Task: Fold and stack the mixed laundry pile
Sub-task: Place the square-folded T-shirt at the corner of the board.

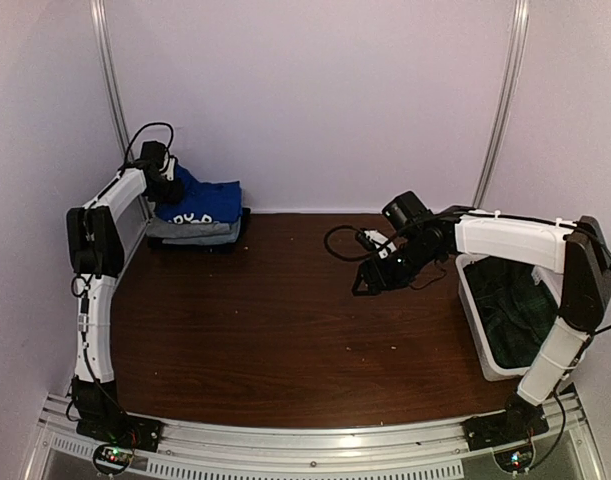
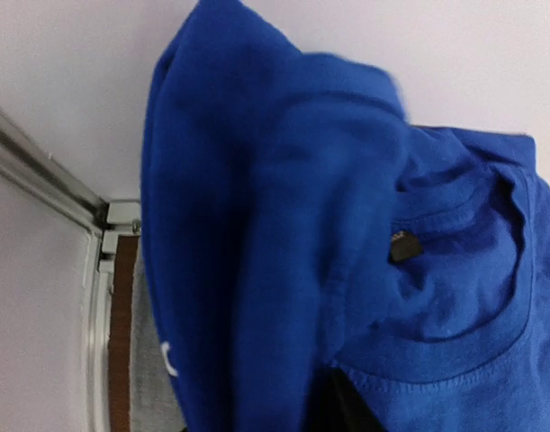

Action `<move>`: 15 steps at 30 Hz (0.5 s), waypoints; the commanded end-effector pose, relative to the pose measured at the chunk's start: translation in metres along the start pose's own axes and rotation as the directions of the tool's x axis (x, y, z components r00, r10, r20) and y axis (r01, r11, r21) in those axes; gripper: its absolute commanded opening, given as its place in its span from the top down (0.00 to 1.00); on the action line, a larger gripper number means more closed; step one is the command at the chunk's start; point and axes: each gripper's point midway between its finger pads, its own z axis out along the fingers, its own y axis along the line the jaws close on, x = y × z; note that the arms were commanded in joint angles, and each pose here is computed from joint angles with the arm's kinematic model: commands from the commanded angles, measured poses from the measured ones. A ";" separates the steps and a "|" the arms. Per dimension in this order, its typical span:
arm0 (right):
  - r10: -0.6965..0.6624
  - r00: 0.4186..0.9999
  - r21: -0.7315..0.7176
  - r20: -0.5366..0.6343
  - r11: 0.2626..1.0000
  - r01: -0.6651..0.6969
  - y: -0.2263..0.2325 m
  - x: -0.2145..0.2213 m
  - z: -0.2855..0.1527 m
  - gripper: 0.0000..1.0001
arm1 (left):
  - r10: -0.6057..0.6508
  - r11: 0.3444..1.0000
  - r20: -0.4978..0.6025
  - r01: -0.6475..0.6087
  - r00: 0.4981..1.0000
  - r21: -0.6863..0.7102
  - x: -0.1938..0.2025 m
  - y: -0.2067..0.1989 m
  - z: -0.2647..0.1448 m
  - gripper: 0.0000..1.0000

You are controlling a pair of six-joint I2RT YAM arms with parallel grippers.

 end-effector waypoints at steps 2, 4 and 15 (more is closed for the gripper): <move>-0.009 1.000 -0.001 0.008 1.000 0.009 0.000 -0.009 -0.008 0.34 | -0.062 0.993 0.090 0.071 0.994 -0.093 -0.024 0.030 -0.005 0.54; 0.000 1.000 0.005 0.016 1.000 0.000 -0.003 -0.010 -0.012 0.33 | -0.098 0.979 0.098 0.114 0.990 -0.168 -0.027 0.056 -0.014 0.46; 0.027 0.996 0.025 0.080 0.999 -0.029 -0.016 -0.021 -0.035 0.33 | -0.116 0.949 0.060 0.128 0.991 -0.289 -0.026 0.096 -0.070 0.15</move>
